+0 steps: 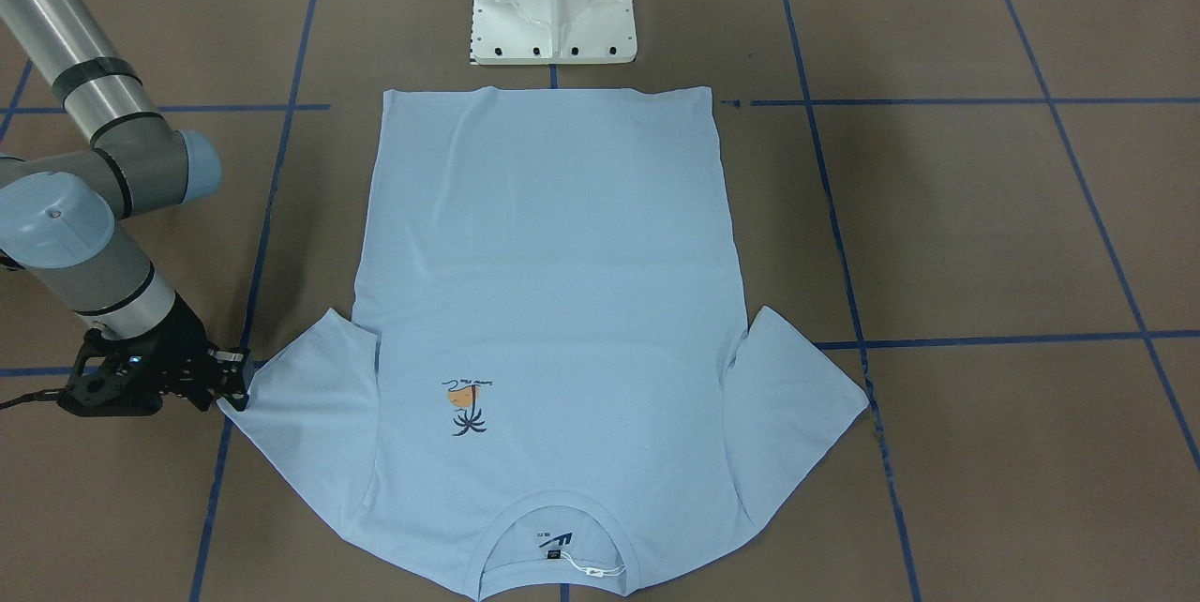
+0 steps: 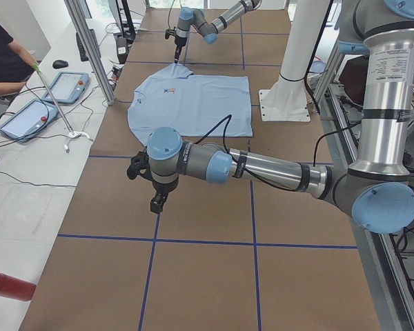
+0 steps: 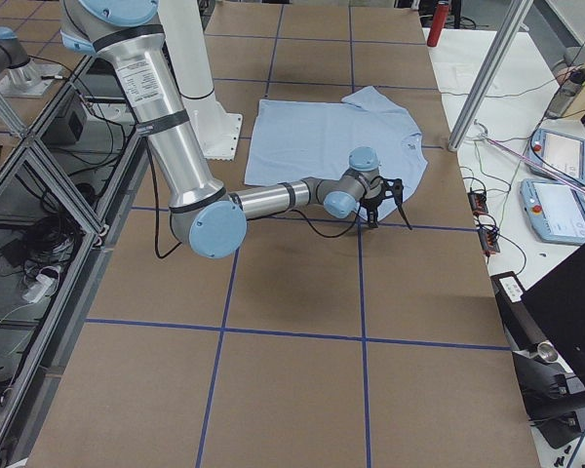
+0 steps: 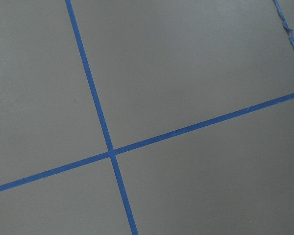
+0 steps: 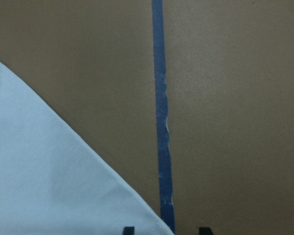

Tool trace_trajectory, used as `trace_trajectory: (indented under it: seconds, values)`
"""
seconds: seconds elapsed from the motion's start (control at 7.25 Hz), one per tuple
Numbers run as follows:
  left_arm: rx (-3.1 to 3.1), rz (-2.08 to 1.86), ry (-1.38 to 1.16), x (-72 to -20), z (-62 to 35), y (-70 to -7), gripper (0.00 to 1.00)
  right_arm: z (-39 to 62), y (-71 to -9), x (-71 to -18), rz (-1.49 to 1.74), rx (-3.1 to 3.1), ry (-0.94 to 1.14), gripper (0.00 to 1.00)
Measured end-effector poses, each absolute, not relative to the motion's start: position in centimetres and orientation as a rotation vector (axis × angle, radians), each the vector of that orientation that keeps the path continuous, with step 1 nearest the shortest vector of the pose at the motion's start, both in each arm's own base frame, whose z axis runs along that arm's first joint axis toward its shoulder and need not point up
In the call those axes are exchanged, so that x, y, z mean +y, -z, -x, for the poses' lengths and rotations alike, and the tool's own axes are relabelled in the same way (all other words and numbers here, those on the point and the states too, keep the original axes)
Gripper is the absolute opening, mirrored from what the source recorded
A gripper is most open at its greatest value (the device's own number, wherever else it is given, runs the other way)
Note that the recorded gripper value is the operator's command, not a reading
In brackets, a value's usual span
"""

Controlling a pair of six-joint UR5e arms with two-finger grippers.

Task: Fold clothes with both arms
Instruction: 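Move the right gripper to the shirt's sleeve nearest it and grasp it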

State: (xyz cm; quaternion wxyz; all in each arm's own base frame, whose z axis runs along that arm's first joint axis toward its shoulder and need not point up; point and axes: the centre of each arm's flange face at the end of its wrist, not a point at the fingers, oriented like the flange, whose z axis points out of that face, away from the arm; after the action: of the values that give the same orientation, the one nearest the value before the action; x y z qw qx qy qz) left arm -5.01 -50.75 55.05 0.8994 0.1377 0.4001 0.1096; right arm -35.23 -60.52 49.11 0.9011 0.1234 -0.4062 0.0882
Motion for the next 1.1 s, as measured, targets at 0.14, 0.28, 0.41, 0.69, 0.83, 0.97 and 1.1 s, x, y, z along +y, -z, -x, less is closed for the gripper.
trace_trajectory:
  seconds: [0.14,0.28,0.41,0.69,0.83,0.97,1.1]
  values:
    - [0.828,-0.287,-0.227,-50.7,5.0,-54.9,1.0,35.2,-49.3,-60.5,-0.254,-0.838,-0.184,0.0]
    - [0.828,-0.288,-0.228,-50.7,5.0,-54.8,1.0,35.2,-49.4,-60.6,-0.252,-0.837,-0.185,0.0]
    - [0.828,-0.289,-0.228,-50.7,5.0,-54.8,1.0,35.2,-49.2,-60.6,-0.252,-0.841,-0.188,0.0]
    - [0.829,-0.293,-0.23,-50.8,5.0,-54.6,1.0,37.1,-43.7,-61.8,-0.27,-0.905,-0.21,0.0]
    - [0.829,-0.298,-0.233,-50.8,5.0,-54.3,1.0,39.5,-39.6,-62.3,-0.259,-0.955,-0.247,0.0]
    - [0.829,-0.304,-0.235,-50.9,5.0,-54.1,1.0,43.0,-35.4,-62.4,-0.239,-0.993,-0.29,0.0]
    - [0.829,-0.31,-0.237,-51.0,5.0,-53.8,1.0,46.8,-32.3,-62.3,-0.239,-1.002,-0.32,0.0]
